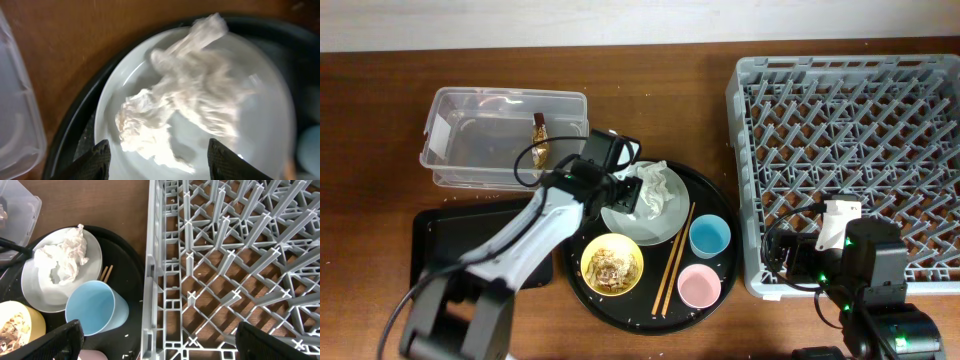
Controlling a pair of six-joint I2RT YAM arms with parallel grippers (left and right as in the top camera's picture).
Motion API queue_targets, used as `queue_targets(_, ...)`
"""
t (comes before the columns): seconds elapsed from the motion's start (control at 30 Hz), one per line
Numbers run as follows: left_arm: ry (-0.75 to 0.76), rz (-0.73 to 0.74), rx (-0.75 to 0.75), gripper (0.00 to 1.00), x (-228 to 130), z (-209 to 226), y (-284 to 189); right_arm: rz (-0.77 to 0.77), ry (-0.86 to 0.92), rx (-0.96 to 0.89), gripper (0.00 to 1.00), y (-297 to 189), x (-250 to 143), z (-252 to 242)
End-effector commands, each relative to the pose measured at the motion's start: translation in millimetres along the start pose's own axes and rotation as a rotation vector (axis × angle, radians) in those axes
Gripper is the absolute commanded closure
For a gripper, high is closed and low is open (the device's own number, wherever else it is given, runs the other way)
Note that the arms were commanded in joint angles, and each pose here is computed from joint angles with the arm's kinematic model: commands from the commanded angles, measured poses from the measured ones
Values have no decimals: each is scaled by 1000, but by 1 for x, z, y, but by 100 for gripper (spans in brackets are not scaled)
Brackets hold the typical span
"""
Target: Sort waste into correct bins and load items into the dishwasher rack
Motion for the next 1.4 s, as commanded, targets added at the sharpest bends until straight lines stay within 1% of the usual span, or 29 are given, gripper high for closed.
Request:
queue_targets(0.0, 4, 85, 34, 39, -19, 6, 33, -18, 3, 12, 2, -5, 6, 4)
queue_targets(0.03, 4, 100, 33, 39, -24, 6, 39, -18, 3, 12, 2, -5, 6, 4)
queue_targets(0.07, 4, 106, 32, 46, -25, 6, 43, -19, 3, 12, 2, -5, 6, 4)
queue_targets(0.1, 4, 104, 33, 59, -25, 7, 44, -19, 3, 12, 2, -5, 6, 4)
queue_targets(0.13, 4, 103, 33, 81, -25, 7, 44, -19, 3, 12, 2, -5, 6, 4)
queue_targets(0.2, 3, 105, 32, 100, -25, 6, 43, -19, 3, 12, 2, -5, 6, 4)
queue_targets(0.27, 3, 95, 33, 99, -19, 6, 33, -19, 2, 12, 2, -5, 6, 4)
queue_targets(0.33, 6, 58, 44, 100, -3, 7, 10, -19, 2, 12, 2, -5, 6, 4)
queue_targets(0.37, 7, 37, 74, 99, 5, 11, -2, -19, 2, 12, 2, -5, 6, 4)
queue_targets(0.43, 7, -24, 192, 99, 21, 29, -33, -19, 2, 12, 2, -5, 6, 4)
queue_targets(0.47, 1, -83, 285, 99, 32, 42, -59, -19, 2, 12, 2, -5, 6, 4)
queue_targets(0.53, -22, -171, 387, 100, 46, 59, -93, -19, 2, 12, 2, -5, 6, 4)
queue_targets(0.6, -54, -212, 450, 99, 51, 75, -109, -19, 2, 12, 2, -5, 6, 4)
queue_targets(0.63, -89, -229, 479, 98, 52, 92, -114, -19, 2, 12, 2, -5, 6, 4)
queue_targets(0.73, -149, -206, 523, 98, 43, 122, -111, -19, 2, 12, 2, -5, 6, 4)
queue_targets(0.77, -185, -188, 548, 96, 37, 142, -105, -19, 3, 12, 2, -5, 6, 4)
queue_targets(0.83, -215, -174, 567, 68, 32, 159, -98, -19, 2, 12, 2, -5, 6, 4)
queue_targets(0.87, -223, -179, 551, 67, 32, 161, -93, -19, 2, 12, 2, -5, 6, 4)
queue_targets(0.9, -221, -198, 511, 55, 37, 158, -90, -19, 3, 12, 2, -5, 6, 4)
queue_targets(0.97, -211, -236, 446, 44, 46, 149, -87, -18, 3, 12, 2, -5, 6, 4)
queue_targets(1.03, -186, -262, 306, 42, 55, 126, -80, -18, 3, 12, 2, -5, 6, 4)
queue_targets(1.07, -167, -270, 217, 39, 59, 109, -76, -19, 3, 12, 1, -5, 6, 4)
queue_targets(1.13, -133, -272, 150, 37, 63, 87, -72, -18, 3, 12, 2, -5, 6, 4)
queue_targets(1.2, -125, -259, 193, 36, 61, 87, -71, -17, 3, 11, 2, -5, 6, 4)
queue_targets(1.27, -136, -235, 275, 36, 56, 99, -73, -16, 3, 11, 2, -5, 5, 4)
queue_targets(1.37, -185, -210, 471, 36, 47, 129, -84, -15, 3, 11, 2, -5, 5, 4)
Point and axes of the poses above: each gripper's point midway between its finger pads, its own y axis out along the fingers, its own z axis along the line the jaws close on, x = y × z, the point moved 1 cm from there along -y, back along the fingers, and after that the axes turned 8 degrees about y, right-handed, at the moved point
